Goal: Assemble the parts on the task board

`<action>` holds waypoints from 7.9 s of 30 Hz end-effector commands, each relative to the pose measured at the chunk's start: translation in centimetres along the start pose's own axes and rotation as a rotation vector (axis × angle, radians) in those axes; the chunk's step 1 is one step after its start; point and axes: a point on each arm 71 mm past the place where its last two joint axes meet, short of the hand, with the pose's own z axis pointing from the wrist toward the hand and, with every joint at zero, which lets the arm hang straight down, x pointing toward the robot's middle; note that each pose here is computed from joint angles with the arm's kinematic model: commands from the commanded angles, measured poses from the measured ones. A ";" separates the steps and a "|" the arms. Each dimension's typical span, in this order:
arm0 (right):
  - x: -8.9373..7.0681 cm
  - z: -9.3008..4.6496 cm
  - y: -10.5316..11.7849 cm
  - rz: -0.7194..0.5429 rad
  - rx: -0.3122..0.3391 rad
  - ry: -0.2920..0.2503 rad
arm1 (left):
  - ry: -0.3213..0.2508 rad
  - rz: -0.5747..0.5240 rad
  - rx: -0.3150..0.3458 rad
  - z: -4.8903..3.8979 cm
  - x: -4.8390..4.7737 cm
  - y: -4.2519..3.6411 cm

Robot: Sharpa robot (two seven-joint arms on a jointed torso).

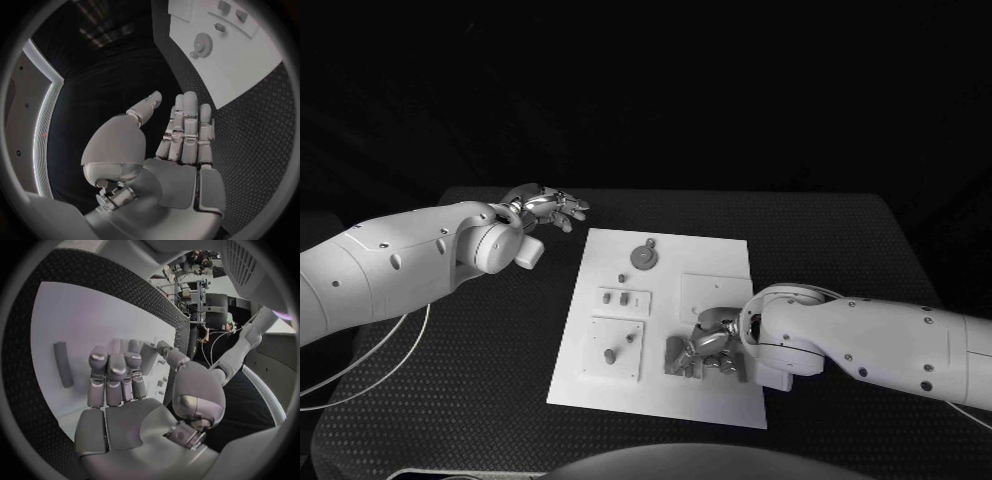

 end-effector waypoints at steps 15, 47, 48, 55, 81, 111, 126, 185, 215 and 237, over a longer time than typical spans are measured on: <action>-0.1 -0.2 0.0 -0.025 -0.021 -0.013 | 0.014 0.007 0.005 -0.01 0.14 -0.11; -0.4 0.1 0.7 -0.115 0.002 -0.100 | 0.021 0.008 0.003 0.00 0.26 -0.11; -0.4 0.1 0.8 -0.117 0.001 -0.100 | 0.021 0.008 0.003 0.01 0.26 -0.11; -0.4 0.0 0.9 -0.118 -0.005 -0.116 | 0.024 0.009 0.002 0.02 0.30 -0.11; -0.8 -1.2 -0.3 -0.044 -0.045 -0.099 | 0.024 0.010 -0.003 -0.02 0.18 -0.03; -4.2 -5.5 -6.6 -0.153 0.145 -0.142 | 0.026 0.014 -0.004 -0.10 0.14 0.02; -2.5 -4.9 -7.9 -0.203 0.220 -0.138 | 0.028 0.016 -0.004 -0.11 0.15 0.02; 1.5 -1.6 -4.7 -0.578 0.157 -0.239 | 0.040 0.023 -0.017 -0.31 0.00 0.21; 0.2 -2.4 -5.1 0.067 0.118 -0.168 | 0.042 0.031 -0.020 -0.32 0.01 0.25; 0.2 -1.2 -3.6 0.238 0.120 -0.158 | 0.056 0.034 -0.023 -0.32 0.29 0.21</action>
